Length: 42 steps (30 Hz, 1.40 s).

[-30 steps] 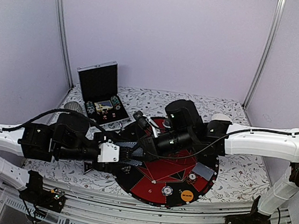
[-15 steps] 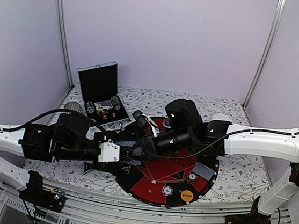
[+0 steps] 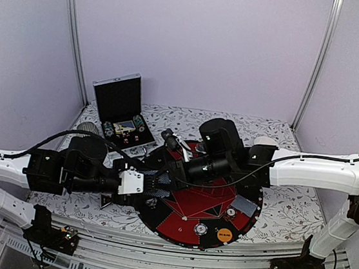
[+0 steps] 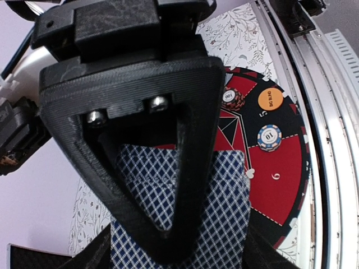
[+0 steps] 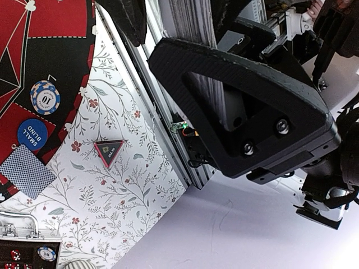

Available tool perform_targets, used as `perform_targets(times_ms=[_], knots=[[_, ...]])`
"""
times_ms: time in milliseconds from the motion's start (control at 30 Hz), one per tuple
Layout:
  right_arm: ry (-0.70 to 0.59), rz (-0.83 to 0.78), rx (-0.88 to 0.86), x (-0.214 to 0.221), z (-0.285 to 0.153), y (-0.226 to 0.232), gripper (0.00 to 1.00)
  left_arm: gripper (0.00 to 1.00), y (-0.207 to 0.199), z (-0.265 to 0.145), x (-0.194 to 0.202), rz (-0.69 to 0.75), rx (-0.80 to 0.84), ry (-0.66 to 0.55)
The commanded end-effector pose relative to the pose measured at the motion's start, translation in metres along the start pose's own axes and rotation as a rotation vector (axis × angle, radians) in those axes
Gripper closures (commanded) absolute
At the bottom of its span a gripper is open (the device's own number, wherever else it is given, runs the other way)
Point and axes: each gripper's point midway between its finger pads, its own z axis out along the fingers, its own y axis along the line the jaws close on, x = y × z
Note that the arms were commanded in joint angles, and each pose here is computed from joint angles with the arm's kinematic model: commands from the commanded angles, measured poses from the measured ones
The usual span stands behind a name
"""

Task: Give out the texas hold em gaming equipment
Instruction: Pass from the right arm to the left

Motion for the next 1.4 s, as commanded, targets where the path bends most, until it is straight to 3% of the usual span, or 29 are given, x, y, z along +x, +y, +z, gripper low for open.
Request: perform_targets(times_ms=[0,500,800,1367], knots=[[-0.049,-0.012,-0.003,-0.012,-0.002,0.001,0.61,0.37,0.009,-0.004,-0.005,-0.042,-0.023,-0.031],[-0.064,0.012,0.149,-0.001,-0.019,-0.026,0.54,0.41,0.012,-0.001,0.002,-0.058,-0.039,0.001],[-0.027,-0.002,0.059,0.000,-0.009,-0.014,0.61,0.41,0.012,0.001,0.004,-0.051,-0.040,0.005],[-0.064,0.012,0.121,0.001,-0.023,-0.022,0.66,0.41,0.011,0.004,0.009,-0.044,-0.045,0.031]])
